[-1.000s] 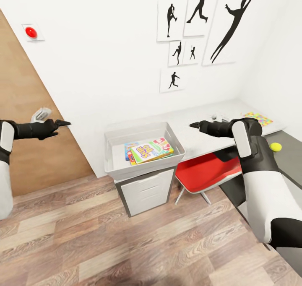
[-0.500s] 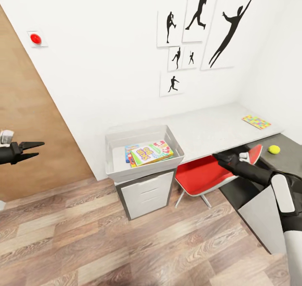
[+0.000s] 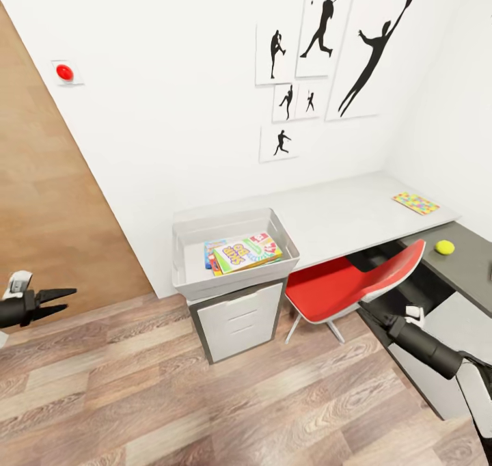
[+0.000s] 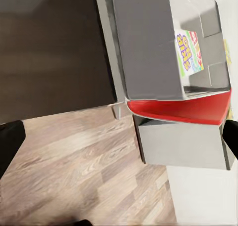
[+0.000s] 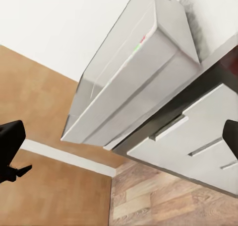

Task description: Put all the toys in the child's room - the three board games (two on the bed and one on the table), the two jigsaw puzzles on the table, and the tennis ball on the table - inside the toy box on the table in the child's room.

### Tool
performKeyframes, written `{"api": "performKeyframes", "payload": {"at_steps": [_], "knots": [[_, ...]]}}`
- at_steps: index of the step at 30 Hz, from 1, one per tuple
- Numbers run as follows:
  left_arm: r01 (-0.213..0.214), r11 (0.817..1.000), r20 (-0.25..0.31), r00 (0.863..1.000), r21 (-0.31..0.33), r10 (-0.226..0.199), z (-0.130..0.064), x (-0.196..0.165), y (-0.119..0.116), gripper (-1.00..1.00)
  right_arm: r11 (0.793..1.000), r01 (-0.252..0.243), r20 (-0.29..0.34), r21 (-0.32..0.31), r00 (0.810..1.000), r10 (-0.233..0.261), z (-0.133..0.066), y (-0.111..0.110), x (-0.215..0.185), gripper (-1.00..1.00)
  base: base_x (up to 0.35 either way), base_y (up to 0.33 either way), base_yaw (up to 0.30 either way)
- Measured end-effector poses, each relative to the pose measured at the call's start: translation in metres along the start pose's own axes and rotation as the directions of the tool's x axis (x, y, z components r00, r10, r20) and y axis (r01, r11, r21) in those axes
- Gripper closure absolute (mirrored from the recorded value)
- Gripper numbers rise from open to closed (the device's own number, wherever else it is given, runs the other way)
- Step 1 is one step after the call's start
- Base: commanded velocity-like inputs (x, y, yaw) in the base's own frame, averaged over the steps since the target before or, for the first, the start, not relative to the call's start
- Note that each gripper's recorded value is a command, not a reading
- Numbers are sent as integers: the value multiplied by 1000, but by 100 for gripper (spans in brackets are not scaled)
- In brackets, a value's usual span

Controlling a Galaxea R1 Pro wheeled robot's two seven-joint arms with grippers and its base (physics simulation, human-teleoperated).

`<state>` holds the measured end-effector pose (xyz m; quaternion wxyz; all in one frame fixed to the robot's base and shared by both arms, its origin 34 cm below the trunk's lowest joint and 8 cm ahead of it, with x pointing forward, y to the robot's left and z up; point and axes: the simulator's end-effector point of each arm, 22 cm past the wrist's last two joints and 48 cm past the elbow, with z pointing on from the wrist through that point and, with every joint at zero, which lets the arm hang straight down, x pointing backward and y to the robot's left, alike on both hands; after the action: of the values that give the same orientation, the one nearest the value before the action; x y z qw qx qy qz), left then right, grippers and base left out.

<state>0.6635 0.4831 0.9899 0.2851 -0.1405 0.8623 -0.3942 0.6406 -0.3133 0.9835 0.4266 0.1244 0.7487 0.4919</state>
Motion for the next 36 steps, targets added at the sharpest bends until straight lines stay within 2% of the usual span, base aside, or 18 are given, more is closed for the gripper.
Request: {"api": "performKeyframes", "payload": {"at_steps": [3, 12, 17, 36], "knots": [[11, 1000, -15, 1000, -11, -12, 3, 19, 16, -100, 1000, 12, 14, -9, 1000, -12, 2, 1, 10, -100, 0, 0, 0], [-21, 1000, -17, 1000, -13, 21, 10, 46, 38, -100, 998, 60, -13, 23, 998, -60, 8, -6, 30, -100, 0, 0, 0], [-24, 1000, -18, 1000, -8, 24, 13, 53, 41, -100, 997, 75, -26, 35, 997, -75, 9, -9, 34, -100, 0, 0, 0], [-25, 1000, -25, 999, -15, 24, 16, 57, 44, -100, 996, 77, -32, 41, 997, -76, 9, -11, 36, -100, 0, -50, 0]]}}
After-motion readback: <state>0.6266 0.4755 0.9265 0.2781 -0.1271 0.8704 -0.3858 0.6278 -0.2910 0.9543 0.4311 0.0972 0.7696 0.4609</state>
